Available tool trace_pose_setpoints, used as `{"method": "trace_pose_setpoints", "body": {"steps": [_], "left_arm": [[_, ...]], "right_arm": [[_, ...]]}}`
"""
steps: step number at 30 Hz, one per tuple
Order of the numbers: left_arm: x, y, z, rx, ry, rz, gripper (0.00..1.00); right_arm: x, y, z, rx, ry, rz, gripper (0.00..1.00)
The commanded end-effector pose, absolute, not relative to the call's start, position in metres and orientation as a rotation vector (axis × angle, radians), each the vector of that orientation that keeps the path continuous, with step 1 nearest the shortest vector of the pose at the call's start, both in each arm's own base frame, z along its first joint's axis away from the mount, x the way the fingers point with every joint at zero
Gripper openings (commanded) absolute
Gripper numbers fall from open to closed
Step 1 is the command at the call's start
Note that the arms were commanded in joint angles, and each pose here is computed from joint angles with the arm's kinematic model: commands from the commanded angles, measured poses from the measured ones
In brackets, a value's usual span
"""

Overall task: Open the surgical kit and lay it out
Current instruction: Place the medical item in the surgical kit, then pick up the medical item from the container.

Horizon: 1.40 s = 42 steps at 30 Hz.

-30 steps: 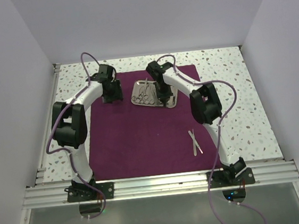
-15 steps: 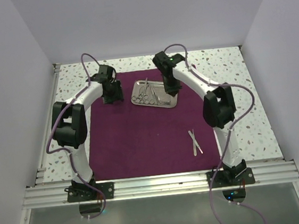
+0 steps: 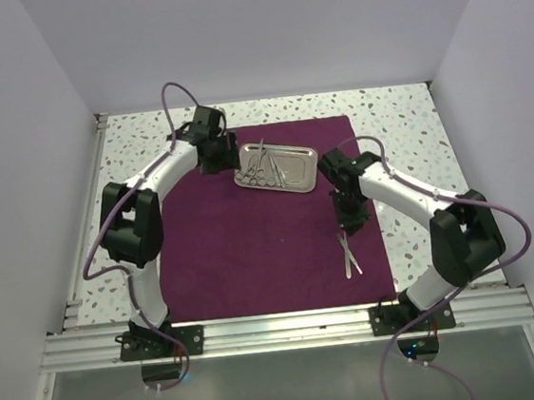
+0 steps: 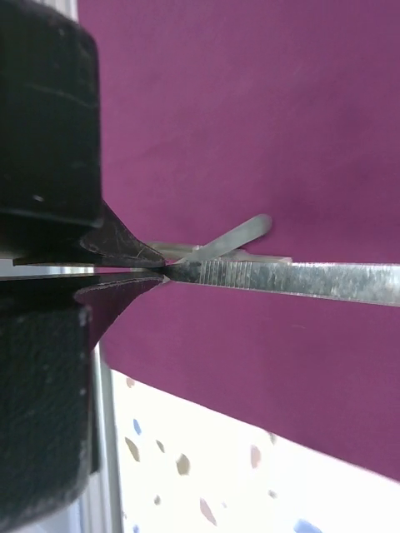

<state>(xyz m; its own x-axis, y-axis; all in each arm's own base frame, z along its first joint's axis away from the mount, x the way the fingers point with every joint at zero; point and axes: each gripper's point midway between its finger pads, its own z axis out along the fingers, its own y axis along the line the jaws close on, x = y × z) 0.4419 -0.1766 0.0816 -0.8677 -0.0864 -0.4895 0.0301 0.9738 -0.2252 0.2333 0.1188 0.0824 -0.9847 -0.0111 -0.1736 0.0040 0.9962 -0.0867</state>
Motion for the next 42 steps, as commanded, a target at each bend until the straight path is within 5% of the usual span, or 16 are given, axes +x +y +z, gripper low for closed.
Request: {"method": "trace_pose_setpoints", "body": {"steps": [1, 7, 13, 16, 17, 20, 25, 31, 40, 42], "left_arm": [[0.444, -0.209, 0.116, 0.009, 2.528, -0.344, 0.7], [0.422, -0.221, 0.13, -0.013, 2.506, -0.385, 0.99], [0.41, -0.228, 0.146, 0.019, 2.453, -0.469, 1.0], [0.414, -0.234, 0.161, 0.028, 2.411, -0.514, 1.0], [0.417, -0.235, 0.176, 0.047, 2.365, -0.526, 1.0], [0.422, -0.236, 0.236, 0.027, 2.088, -0.623, 1.0], [0.404, -0.25, 0.229, 0.119, 2.024, -0.95, 1.0], [0.422, -0.242, 0.179, 0.089, 2.248, -0.759, 0.9], [0.416, -0.223, 0.165, 0.138, 2.303, -0.614, 0.84], [0.411, -0.219, 0.162, 0.149, 2.308, -0.594, 0.84]], "right_arm": [[0.209, 0.134, 0.061, -0.016, 3.029, 0.035, 0.0], [0.179, 0.134, 0.027, -0.024, 3.121, 0.111, 0.0], [0.169, 0.133, 0.026, -0.059, 3.167, 0.119, 0.0], [0.181, 0.133, 0.048, -0.059, 3.121, 0.097, 0.77], [0.188, 0.132, 0.056, -0.058, 3.095, 0.076, 0.89], [0.217, 0.143, 0.087, -0.083, 2.998, 0.114, 0.93], [0.29, 0.183, 0.125, -0.137, 2.835, 0.214, 0.93], [0.382, 0.232, 0.149, -0.174, 2.721, 0.27, 0.88], [0.47, 0.262, 0.087, -0.156, 2.747, 0.179, 0.28], [0.476, 0.257, 0.076, -0.119, 2.757, 0.174, 0.22]]}}
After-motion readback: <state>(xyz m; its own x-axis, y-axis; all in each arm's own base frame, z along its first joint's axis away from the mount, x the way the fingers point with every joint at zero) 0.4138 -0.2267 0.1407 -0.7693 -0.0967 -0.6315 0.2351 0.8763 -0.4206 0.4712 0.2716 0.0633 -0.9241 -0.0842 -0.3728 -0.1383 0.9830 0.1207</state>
